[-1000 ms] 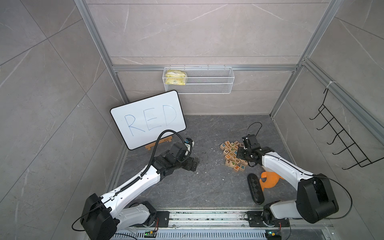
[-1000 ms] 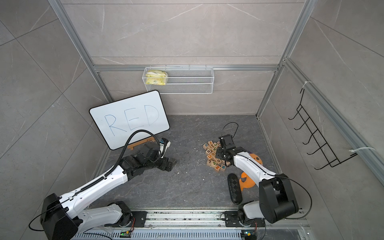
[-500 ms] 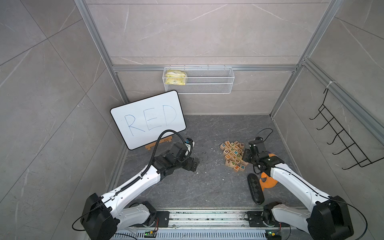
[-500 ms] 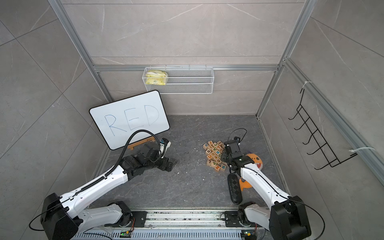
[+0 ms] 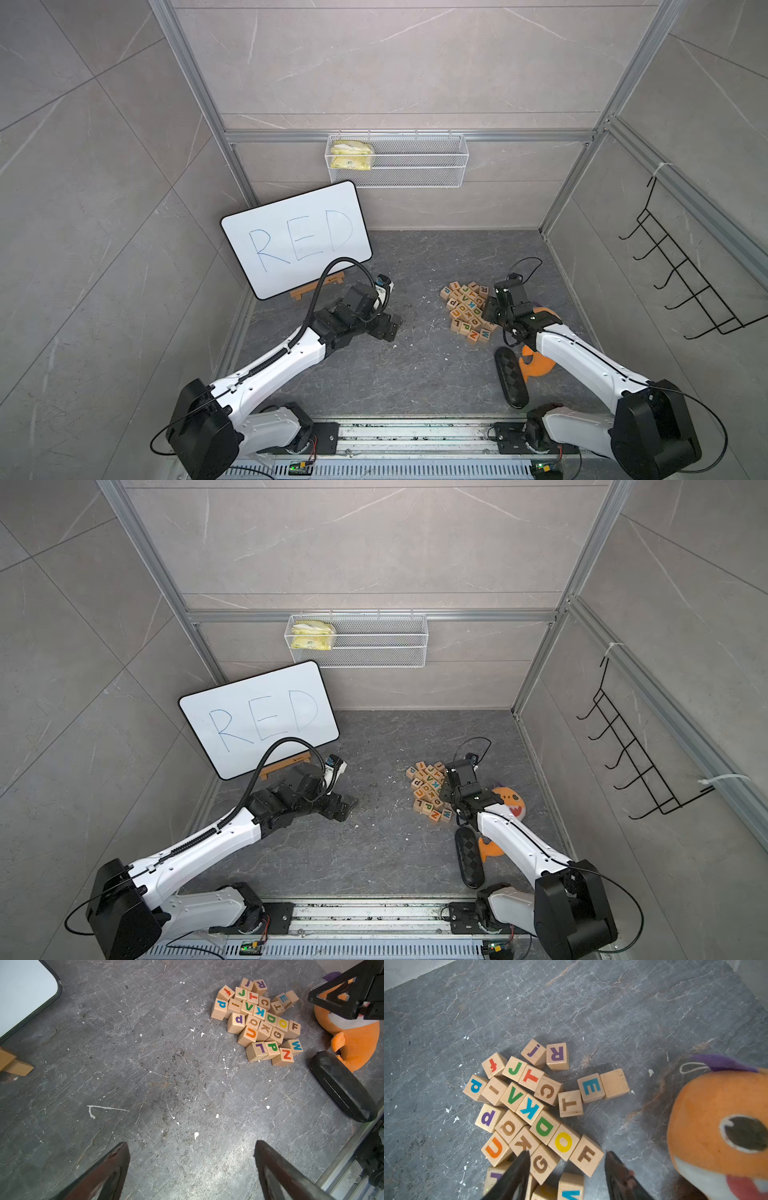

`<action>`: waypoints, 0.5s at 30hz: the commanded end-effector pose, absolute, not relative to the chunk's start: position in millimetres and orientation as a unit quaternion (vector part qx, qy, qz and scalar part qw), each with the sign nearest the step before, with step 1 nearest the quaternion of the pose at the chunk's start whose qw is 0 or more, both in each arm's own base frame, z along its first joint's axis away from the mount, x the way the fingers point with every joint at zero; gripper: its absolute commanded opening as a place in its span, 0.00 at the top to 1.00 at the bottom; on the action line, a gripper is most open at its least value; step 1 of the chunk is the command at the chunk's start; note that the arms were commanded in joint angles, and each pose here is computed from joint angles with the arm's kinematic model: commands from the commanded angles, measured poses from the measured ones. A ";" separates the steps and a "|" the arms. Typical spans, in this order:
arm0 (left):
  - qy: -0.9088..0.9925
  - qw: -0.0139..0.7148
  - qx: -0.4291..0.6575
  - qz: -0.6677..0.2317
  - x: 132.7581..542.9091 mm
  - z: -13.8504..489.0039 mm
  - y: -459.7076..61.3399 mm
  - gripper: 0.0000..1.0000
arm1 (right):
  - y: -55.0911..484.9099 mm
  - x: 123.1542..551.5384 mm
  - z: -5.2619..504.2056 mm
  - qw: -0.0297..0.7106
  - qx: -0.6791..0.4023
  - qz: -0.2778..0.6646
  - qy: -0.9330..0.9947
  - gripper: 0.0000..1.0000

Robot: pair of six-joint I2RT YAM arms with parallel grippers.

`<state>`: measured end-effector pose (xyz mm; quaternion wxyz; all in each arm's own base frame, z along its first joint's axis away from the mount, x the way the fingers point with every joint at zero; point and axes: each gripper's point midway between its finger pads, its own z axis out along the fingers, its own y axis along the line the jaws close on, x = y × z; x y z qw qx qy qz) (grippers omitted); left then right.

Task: Assemble the uppercase word "red" with letter blocks
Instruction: Pick up the letter block from the center of the board.

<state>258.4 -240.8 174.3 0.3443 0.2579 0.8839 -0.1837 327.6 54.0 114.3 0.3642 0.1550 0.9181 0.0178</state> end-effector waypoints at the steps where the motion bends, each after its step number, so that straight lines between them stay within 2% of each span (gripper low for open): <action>1: 0.874 0.352 0.276 -0.190 260.3 174.5 -247.3 0.03 | 47.6 328.5 110.8 0.368 0.170 0.004 0.914 0.39; 15: 0.877 0.341 0.280 -0.188 261.7 169.8 -250.0 0.02 | 28.6 327.2 100.4 0.352 0.222 -0.005 0.909 0.37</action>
